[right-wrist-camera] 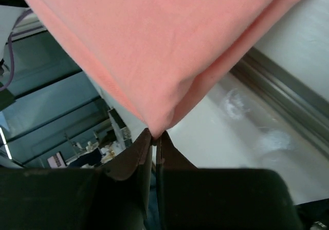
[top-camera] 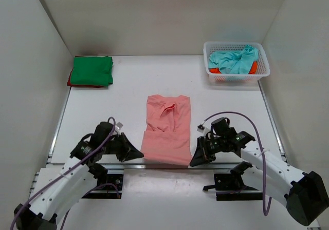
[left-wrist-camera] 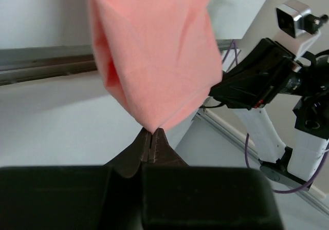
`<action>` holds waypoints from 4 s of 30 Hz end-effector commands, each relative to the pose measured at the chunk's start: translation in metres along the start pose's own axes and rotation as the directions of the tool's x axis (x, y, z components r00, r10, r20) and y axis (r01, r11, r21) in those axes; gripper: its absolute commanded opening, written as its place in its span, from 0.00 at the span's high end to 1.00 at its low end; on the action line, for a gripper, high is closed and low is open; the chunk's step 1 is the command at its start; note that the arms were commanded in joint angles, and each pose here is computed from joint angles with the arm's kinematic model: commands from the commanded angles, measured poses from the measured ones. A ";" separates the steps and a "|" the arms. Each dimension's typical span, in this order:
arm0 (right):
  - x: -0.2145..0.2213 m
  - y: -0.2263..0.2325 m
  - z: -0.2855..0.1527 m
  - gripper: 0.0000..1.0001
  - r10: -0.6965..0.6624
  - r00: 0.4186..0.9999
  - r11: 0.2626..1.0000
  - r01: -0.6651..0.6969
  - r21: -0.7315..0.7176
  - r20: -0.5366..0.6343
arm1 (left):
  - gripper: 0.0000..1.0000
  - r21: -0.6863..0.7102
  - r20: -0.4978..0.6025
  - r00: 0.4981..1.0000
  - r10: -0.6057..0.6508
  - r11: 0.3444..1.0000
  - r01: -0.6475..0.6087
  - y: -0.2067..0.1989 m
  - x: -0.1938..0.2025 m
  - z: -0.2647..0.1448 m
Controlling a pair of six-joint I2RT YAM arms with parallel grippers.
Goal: Fold and stack the t-shirts
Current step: Fold the long partially folded tshirt into a neat square
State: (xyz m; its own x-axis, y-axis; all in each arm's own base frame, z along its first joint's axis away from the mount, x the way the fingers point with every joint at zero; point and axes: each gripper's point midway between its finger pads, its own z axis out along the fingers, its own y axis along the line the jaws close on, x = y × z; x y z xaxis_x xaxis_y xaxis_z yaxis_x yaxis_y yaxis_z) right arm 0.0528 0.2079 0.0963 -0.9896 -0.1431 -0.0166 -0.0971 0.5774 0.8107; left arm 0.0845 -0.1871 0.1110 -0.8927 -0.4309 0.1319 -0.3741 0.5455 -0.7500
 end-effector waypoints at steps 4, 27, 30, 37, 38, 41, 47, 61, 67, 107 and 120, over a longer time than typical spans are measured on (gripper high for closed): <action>-0.027 0.041 -0.025 1.00 0.020 0.999 0.999 -0.019 -0.039 0.025 | 1.00 0.033 0.022 0.996 0.087 0.996 -0.088 -0.066 -0.019 -0.018; -0.329 0.032 -0.085 0.90 -0.022 0.907 0.999 -0.001 0.053 0.421 | 0.81 0.044 0.264 0.964 0.021 0.998 -0.033 -0.157 -0.248 0.045; -0.372 0.010 -0.092 0.67 -0.113 0.843 0.983 0.017 0.185 0.526 | 0.42 0.087 0.326 0.945 0.010 0.995 -0.040 -0.152 -0.281 0.057; -0.387 -0.020 -0.118 0.43 -0.186 0.768 0.945 -0.031 0.327 0.613 | 0.01 0.261 0.404 0.912 0.066 0.947 -0.185 -0.176 -0.308 0.050; -0.380 -0.022 -0.114 0.41 -0.193 0.776 0.945 -0.018 0.327 0.600 | 0.01 0.232 0.388 0.919 0.070 0.957 -0.171 -0.168 -0.303 0.053; -0.365 -0.027 -0.103 0.45 -0.217 0.794 0.947 0.030 0.319 0.569 | 0.02 0.180 0.373 0.924 0.087 0.970 -0.164 -0.142 -0.286 0.057; -0.363 -0.028 -0.070 0.48 -0.265 0.816 0.954 0.145 0.262 0.513 | 0.01 0.014 0.349 0.929 0.122 0.991 -0.135 -0.083 -0.270 0.077; -0.379 -0.044 -0.014 0.50 -0.280 0.855 0.956 0.206 0.211 0.437 | 0.03 -0.015 0.378 0.907 0.188 0.980 -0.197 -0.077 -0.285 0.124; -0.383 -0.031 -0.015 0.98 -0.290 0.837 0.955 0.223 0.195 0.464 | 0.71 0.067 0.395 0.908 0.139 0.981 -0.180 -0.085 -0.286 0.120; -0.394 -0.070 -0.089 0.55 -0.291 0.740 0.902 0.001 0.431 0.606 | 0.01 -0.240 0.268 0.884 0.383 0.915 -0.324 -0.073 -0.306 0.150; -0.370 -0.075 -0.111 0.55 -0.279 0.717 0.907 -0.020 0.420 0.638 | 0.01 -0.652 -0.033 0.842 0.539 0.627 -0.427 -0.032 -0.294 0.171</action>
State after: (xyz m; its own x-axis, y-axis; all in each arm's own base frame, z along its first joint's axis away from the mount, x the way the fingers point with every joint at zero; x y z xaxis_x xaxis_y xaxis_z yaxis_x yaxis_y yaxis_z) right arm 0.4283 0.1378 0.0775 -0.8159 0.2392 -0.5264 -0.0676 0.8647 0.4977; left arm 0.4493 -0.2400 0.0295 -0.8894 -0.1516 -0.4312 0.0044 0.9405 -0.3397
